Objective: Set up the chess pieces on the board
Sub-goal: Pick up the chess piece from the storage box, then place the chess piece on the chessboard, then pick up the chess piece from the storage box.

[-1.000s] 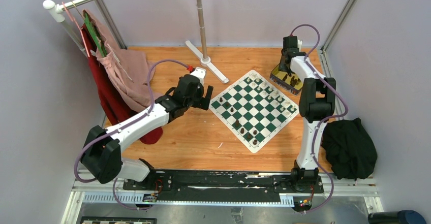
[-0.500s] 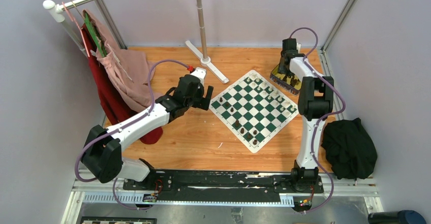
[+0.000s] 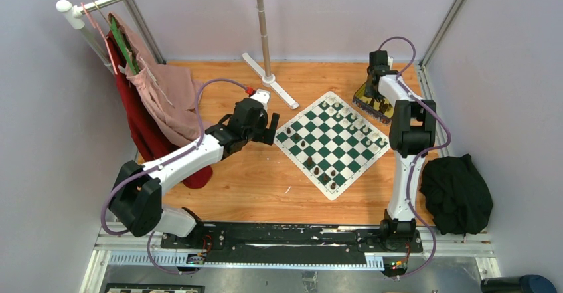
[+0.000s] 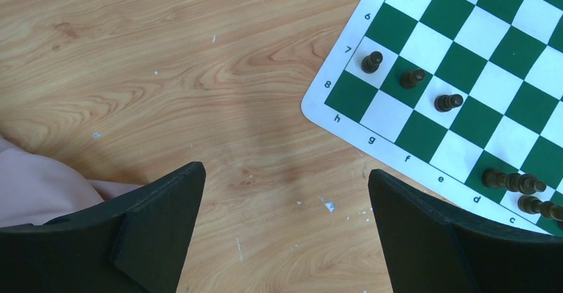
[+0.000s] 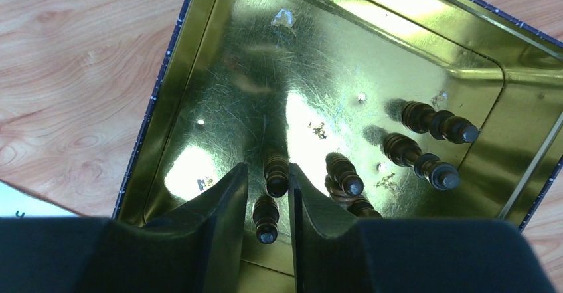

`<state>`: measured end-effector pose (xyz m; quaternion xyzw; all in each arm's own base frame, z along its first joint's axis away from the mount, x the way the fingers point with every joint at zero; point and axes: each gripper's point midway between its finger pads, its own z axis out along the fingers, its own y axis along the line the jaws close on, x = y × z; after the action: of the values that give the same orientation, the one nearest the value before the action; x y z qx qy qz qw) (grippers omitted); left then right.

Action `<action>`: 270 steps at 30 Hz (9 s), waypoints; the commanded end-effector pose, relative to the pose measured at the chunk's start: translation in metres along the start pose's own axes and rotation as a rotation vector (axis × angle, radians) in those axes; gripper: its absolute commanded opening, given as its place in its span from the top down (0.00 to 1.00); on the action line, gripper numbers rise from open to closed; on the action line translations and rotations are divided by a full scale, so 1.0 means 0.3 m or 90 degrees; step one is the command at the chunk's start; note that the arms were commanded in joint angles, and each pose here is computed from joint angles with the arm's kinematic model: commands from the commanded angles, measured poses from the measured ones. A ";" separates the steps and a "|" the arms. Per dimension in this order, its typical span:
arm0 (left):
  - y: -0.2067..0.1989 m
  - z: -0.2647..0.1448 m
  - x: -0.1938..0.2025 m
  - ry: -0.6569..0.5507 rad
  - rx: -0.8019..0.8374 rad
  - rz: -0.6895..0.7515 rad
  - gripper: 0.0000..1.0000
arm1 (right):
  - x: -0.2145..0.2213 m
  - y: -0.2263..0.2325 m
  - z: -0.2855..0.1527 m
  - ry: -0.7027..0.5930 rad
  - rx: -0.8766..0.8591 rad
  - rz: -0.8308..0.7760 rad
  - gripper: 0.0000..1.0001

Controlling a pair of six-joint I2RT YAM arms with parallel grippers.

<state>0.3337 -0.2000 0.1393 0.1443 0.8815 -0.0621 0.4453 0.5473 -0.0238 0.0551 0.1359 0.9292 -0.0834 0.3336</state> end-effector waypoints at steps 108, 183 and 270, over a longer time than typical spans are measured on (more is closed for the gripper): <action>0.049 -0.212 0.107 -0.025 0.016 -0.138 0.00 | 0.632 0.571 -0.764 -0.027 -0.283 -0.332 1.00; 0.039 -0.167 0.117 -0.016 0.017 -0.109 0.00 | 0.767 0.623 -0.665 0.031 -0.275 -0.393 0.71; 0.007 -0.012 0.152 0.060 -0.011 -0.100 0.00 | -0.056 -0.188 -0.066 -0.034 0.072 0.074 0.52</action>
<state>0.2960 -0.1861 0.0972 0.0787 0.9151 -0.0838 0.3865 0.5214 -0.0729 0.0877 0.1954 0.9065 -0.1297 0.3511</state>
